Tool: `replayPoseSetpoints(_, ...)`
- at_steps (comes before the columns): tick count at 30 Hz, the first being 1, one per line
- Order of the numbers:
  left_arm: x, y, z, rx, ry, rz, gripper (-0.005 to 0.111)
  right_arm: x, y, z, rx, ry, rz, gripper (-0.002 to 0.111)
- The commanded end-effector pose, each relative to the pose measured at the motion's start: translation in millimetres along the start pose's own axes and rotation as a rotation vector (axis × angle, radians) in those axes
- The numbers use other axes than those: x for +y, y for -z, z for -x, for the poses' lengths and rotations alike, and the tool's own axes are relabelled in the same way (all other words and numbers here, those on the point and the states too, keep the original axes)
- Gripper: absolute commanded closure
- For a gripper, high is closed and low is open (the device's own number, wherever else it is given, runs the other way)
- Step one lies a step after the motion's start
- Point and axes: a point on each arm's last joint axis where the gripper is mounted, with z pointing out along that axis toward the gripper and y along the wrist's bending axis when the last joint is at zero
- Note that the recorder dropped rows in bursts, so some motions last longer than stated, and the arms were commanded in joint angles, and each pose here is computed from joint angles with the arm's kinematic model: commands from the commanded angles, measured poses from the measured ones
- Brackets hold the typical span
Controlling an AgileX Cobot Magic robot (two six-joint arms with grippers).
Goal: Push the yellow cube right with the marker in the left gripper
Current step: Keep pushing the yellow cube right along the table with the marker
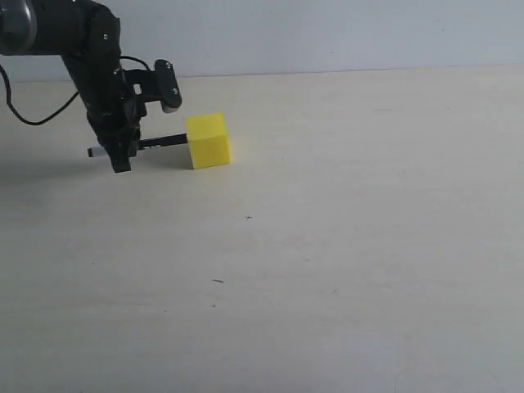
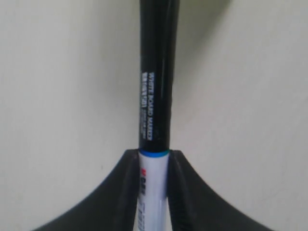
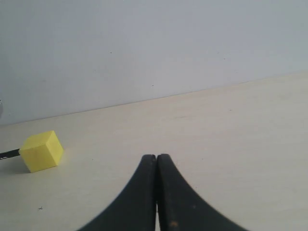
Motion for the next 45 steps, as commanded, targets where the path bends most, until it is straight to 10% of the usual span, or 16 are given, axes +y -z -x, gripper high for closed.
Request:
replayPoseSetpoints(1, -1.8, 7.4, 4.5, 0.007, -0.027, 0.006, 0.107, -0.2, -0.1, -0.7, -0.005, -0.002, 0.0, 0.108)
replayPoseSetpoints(10, 7.6, 6.0, -15.2, 0.099, 0.034, 0.034, 0.107, -0.2, -0.1, -0.7, -0.005, -0.002, 0.0, 0.108)
replayPoseSetpoints(18, 4.2, 1.1, 21.8, -0.134, 0.045, 0.102, 0.107, -0.2, -0.1, -0.7, -0.005, -0.002, 0.0, 0.108)
replayPoseSetpoints(34, 9.7, 0.3, 9.6, -0.036, 0.019, 0.141, 0.107, -0.2, -0.1, -0.7, -0.005, -0.002, 0.0, 0.108)
replayPoseSetpoints(45, -11.9, -3.1, 48.9, -0.167, 0.007, 0.116, 0.107, -0.2, -0.1, -0.7, -0.005, -0.002, 0.0, 0.108)
